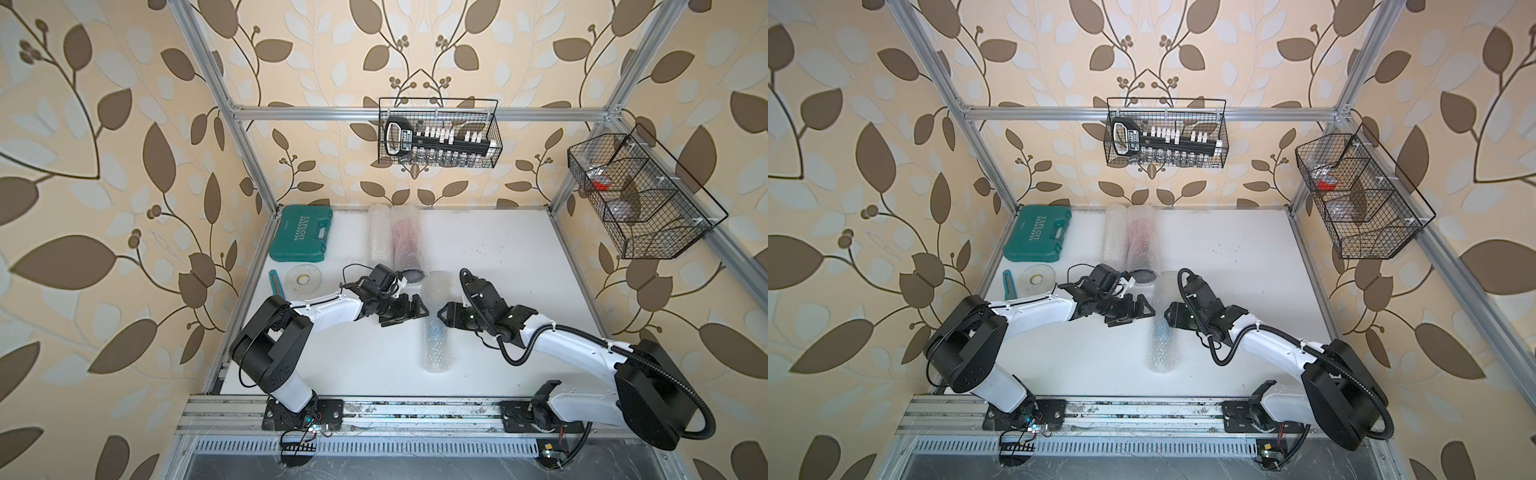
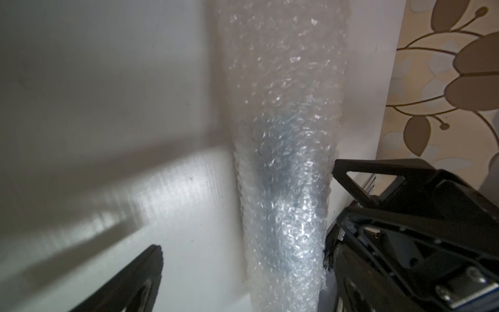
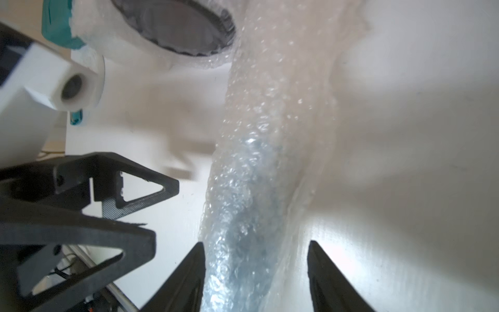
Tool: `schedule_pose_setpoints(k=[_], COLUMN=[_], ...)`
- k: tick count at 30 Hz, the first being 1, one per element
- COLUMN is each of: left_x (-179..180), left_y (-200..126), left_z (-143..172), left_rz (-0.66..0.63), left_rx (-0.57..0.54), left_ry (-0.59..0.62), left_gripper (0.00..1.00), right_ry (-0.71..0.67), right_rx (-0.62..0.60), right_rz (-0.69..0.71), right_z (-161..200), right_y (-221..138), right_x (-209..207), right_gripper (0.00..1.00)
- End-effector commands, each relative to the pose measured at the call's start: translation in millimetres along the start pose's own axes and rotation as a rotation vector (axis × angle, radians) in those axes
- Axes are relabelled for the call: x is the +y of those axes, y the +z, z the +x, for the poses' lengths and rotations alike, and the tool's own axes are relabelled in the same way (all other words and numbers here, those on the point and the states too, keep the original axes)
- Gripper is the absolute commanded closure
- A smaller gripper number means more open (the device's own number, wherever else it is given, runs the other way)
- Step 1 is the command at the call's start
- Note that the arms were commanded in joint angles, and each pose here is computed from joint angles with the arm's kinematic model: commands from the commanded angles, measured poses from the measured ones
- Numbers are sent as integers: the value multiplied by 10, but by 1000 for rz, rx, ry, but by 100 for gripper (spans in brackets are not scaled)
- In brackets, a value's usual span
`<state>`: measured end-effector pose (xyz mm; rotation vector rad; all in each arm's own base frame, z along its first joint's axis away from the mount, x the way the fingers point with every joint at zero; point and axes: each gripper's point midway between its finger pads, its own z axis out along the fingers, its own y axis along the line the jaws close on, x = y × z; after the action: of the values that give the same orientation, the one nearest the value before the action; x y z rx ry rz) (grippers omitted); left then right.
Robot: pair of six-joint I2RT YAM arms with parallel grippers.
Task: Unwrap the vase from the bubble wrap
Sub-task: Move the bubble wrap to the center of the board, then unwrap the bubble wrap at the center of the board.
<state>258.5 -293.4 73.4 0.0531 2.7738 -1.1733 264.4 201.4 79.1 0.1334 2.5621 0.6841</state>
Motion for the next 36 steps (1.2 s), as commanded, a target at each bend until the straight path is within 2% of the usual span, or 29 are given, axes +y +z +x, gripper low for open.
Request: schedule_pose_setpoints(k=[1,12,21,27,36], left_x=[-243,-338,-370,-387,-387], left_y=[73,296,393,451,484], left_z=[-126,-241,-207,-174,-145], left_rz=[73,94,95,94,99], left_rx=[-1,47,76,89,104], left_ry=[30,27,30,32,26], left_gripper=[1,2,3,5,16], right_ry=[-7,2,-4,-11,-24], right_rx=[51,102,121,98,102], right_rz=[17,34,9,51,48], right_z=[83,27,9,-60,-137], right_y=[-41,32,123,72,98], right_x=[-198,-272,-210,-246,-184], right_gripper=[48,60,60,60,58])
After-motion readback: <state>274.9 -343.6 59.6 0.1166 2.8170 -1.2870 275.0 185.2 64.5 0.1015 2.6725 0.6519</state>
